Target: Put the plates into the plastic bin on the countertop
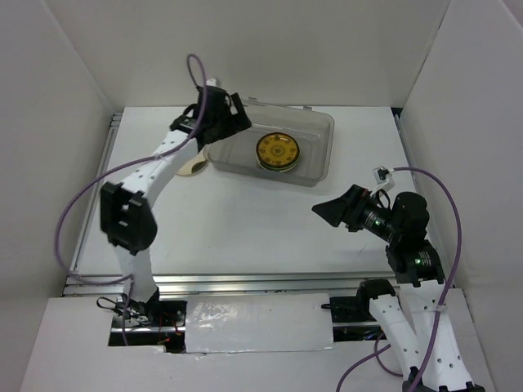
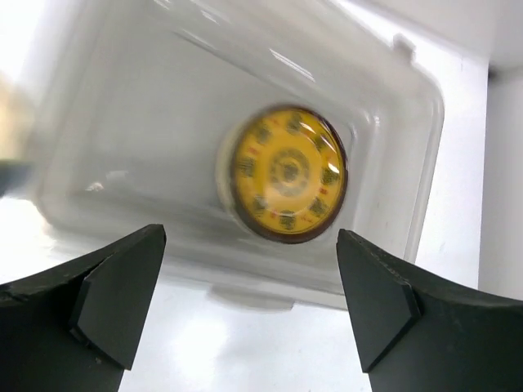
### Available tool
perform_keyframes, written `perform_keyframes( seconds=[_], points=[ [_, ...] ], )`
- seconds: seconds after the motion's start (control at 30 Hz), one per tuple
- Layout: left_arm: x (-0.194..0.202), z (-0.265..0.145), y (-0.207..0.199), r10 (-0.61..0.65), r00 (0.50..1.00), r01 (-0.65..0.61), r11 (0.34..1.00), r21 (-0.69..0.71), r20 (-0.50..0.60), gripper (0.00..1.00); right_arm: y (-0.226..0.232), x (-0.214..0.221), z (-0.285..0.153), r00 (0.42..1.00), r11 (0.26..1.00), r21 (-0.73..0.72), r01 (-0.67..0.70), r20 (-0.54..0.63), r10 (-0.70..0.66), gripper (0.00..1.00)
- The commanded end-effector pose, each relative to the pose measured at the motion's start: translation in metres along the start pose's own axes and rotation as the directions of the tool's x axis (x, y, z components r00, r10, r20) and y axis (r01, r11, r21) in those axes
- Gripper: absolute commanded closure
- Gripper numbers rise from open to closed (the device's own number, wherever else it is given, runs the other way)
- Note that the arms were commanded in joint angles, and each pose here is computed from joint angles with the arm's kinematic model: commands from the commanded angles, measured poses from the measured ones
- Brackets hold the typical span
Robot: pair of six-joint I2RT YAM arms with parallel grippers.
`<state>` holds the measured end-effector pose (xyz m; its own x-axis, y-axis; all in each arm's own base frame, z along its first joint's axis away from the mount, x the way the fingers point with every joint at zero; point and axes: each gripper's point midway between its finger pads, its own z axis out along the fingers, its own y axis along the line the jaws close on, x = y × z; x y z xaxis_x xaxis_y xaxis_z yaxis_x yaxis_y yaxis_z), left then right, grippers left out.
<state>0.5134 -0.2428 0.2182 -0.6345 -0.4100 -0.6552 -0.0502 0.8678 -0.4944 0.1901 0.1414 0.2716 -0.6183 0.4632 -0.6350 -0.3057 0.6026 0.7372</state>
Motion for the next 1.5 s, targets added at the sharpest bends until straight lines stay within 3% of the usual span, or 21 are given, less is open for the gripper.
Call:
perform_keyframes(
  seconds=[0.0, 0.07, 0.1, 0.17, 0.3, 0.37, 0.6, 0.87, 0.97, 1.0, 1.13, 1.27, 1.33, 1.37, 1.43, 1.47],
  points=[
    [-0.104, -0.107, 0.039, -0.107, 0.914, 0.159, 0.982, -0.102, 0.392, 0.01, 0.014, -0.009, -0.002, 0.999, 0.998, -0.06, 0.037, 0.027, -0.035, 0.0],
    [-0.098, -0.13, 0.094, -0.231, 0.852, 0.326, 0.936, -0.131, 0.469, 0.01, 0.02, -0.007, -0.001, 0.999, 0.994, -0.107, 0.033, 0.026, -0.03, 0.0],
    [-0.084, -0.126, 0.146, -0.264, 0.841, 0.391, 0.9, -0.193, 0.473, 0.01, 0.017, -0.003, 0.002, 1.0, 0.993, -0.115, 0.023, 0.011, -0.022, 0.0],
    [-0.101, -0.144, 0.185, -0.34, 0.774, 0.476, 0.869, -0.138, 0.534, 0.01, 0.02, 0.002, 0.003, 1.0, 0.987, -0.156, 0.027, -0.009, -0.028, 0.0],
    [-0.085, -0.118, 0.246, -0.398, 0.782, 0.505, 0.856, -0.113, 0.479, 0.01, 0.03, 0.008, 0.004, 0.998, 0.969, -0.245, 0.033, -0.035, -0.043, 0.0],
    [-0.087, -0.105, 0.258, -0.452, 0.773, 0.52, 0.854, -0.034, 0.446, 0.01, 0.032, 0.011, 0.005, 0.998, 0.964, -0.264, 0.016, -0.047, -0.029, 0.0],
    [-0.018, -0.031, 0.311, -0.58, 0.768, 0.621, 0.778, -0.094, 0.274, 0.01, 0.032, 0.017, 0.005, 0.998, 0.959, -0.282, 0.012, -0.062, -0.031, 0.0],
    [0.029, 0.018, 0.329, -0.63, 0.758, 0.651, 0.742, -0.156, 0.168, 0.09, 0.028, 0.019, 0.004, 0.997, 0.964, -0.264, 0.025, -0.066, -0.044, 0.0],
    [0.045, 0.029, 0.335, -0.64, 0.754, 0.656, 0.728, -0.201, 0.144, 0.25, 0.027, 0.02, 0.005, 0.997, 0.965, -0.26, 0.023, -0.069, -0.042, 0.0],
    [0.051, 0.032, 0.337, -0.647, 0.75, 0.66, 0.72, -0.213, 0.139, 0.39, 0.025, 0.02, 0.005, 0.997, 0.967, -0.255, 0.021, -0.069, -0.04, 0.0],
    [0.053, 0.033, 0.34, -0.656, 0.74, 0.672, 0.709, -0.216, 0.148, 0.63, 0.024, 0.02, 0.006, 0.997, 0.968, -0.252, 0.021, -0.072, -0.041, 0.0],
    [0.042, 0.022, 0.34, -0.654, 0.737, 0.675, 0.708, -0.207, 0.17, 1.0, 0.025, 0.02, 0.005, 0.997, 0.968, -0.248, 0.028, -0.068, -0.046, 0.0],
    [0.02, -0.009, 0.343, -0.638, 0.717, 0.696, 0.679, -0.234, 0.281, 1.0, 0.025, 0.02, 0.004, 0.997, 0.969, -0.244, 0.03, -0.068, -0.048, 0.0],
    [-0.005, -0.041, 0.345, -0.591, 0.695, 0.708, 0.662, -0.247, 0.409, 1.0, 0.024, 0.02, 0.004, 0.997, 0.97, -0.241, 0.028, -0.069, -0.046, 0.0],
    [-0.002, -0.081, 0.35, -0.567, 0.646, 0.755, 0.572, -0.319, 0.512, 1.0, 0.026, 0.019, 0.003, 0.997, 0.969, -0.245, 0.032, -0.064, -0.049, 0.0],
    [-0.033, -0.122, 0.342, -0.496, 0.588, 0.776, 0.567, -0.275, 0.639, 1.0, 0.027, 0.018, 0.002, 0.997, 0.969, -0.247, 0.03, -0.06, -0.046, 0.0]
  ],
)
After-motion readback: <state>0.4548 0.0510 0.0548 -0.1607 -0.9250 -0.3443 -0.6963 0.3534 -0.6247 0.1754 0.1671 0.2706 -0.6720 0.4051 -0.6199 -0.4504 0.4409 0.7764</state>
